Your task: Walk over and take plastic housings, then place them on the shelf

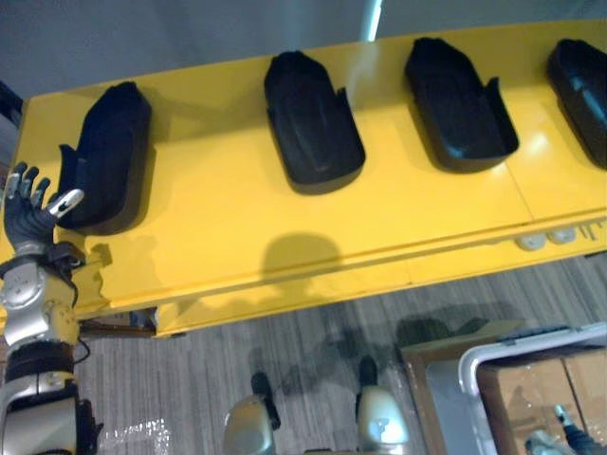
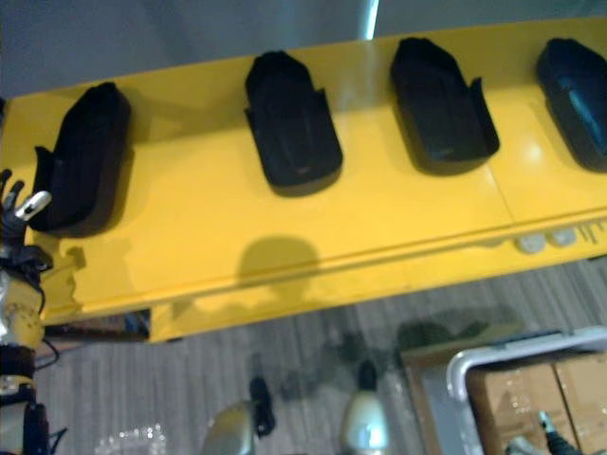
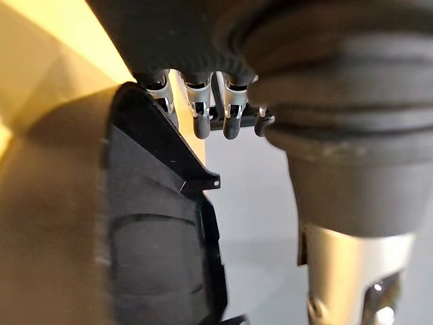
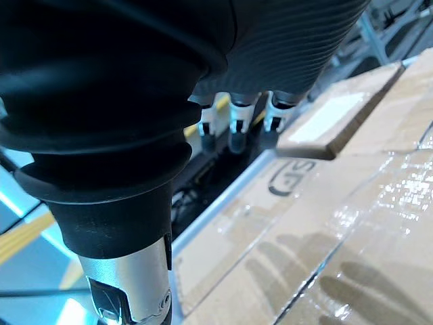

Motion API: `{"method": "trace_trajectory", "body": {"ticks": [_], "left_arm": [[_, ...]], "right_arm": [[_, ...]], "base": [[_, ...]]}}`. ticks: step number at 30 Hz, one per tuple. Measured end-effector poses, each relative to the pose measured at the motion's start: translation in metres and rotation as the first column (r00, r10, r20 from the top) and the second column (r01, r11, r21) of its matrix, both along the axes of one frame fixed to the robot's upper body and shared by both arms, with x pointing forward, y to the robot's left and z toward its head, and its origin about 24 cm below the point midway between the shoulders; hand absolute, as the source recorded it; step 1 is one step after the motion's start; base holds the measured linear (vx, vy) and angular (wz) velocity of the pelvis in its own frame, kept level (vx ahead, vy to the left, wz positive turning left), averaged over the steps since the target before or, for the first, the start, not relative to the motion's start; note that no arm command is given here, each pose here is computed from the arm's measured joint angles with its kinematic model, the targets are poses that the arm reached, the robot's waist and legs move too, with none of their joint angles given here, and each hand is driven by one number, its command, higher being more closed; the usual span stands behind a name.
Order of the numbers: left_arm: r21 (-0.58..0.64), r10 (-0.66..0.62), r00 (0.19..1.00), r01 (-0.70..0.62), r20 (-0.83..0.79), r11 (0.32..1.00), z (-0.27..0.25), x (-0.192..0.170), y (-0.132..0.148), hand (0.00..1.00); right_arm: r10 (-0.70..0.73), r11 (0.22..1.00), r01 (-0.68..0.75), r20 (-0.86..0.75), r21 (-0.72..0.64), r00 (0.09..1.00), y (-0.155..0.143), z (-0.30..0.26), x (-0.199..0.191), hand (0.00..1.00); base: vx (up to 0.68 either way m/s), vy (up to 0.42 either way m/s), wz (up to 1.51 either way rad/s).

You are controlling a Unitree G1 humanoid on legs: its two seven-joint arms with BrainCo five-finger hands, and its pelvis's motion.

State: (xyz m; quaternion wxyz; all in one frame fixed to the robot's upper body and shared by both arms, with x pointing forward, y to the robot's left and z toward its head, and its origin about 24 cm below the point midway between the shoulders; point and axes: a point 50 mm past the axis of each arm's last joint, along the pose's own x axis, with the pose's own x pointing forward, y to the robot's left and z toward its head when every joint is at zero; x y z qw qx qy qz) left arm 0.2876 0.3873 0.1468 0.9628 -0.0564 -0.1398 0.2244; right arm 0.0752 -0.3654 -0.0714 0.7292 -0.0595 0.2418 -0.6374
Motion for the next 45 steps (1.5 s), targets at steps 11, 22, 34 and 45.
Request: {"method": "trace_trajectory", "body": {"ticks": [11, 22, 34, 45], "left_arm": [[-0.011, -0.107, 0.994, 0.107, 0.005, 0.994, -0.002, 0.002, -0.004, 0.00], [-0.003, -0.187, 0.982, 0.187, -0.037, 0.982, -0.009, 0.005, -0.011, 0.00], [-0.016, -0.189, 0.980, 0.188, -0.055, 0.982, -0.012, 0.004, -0.011, 0.00], [0.065, -0.017, 0.998, 0.022, -0.065, 0.998, -0.023, -0.028, -0.004, 0.00]], "right_arm": [[0.023, 1.000, -0.023, 0.016, -0.015, 1.000, -0.005, 0.005, 0.007, 0.00], [0.038, 0.999, -0.038, 0.000, -0.034, 0.999, -0.007, 0.008, 0.008, 0.00], [0.038, 0.999, -0.038, -0.001, -0.039, 0.999, -0.009, 0.009, 0.008, 0.00], [-0.079, 0.872, 0.119, 0.104, -0.475, 0.991, -0.016, 0.074, 0.026, 0.00]], "base": [[0.00, 0.000, 0.00], [0.00, 0.000, 0.00], [0.00, 0.000, -0.01], [0.02, -0.001, 0.07]]}}
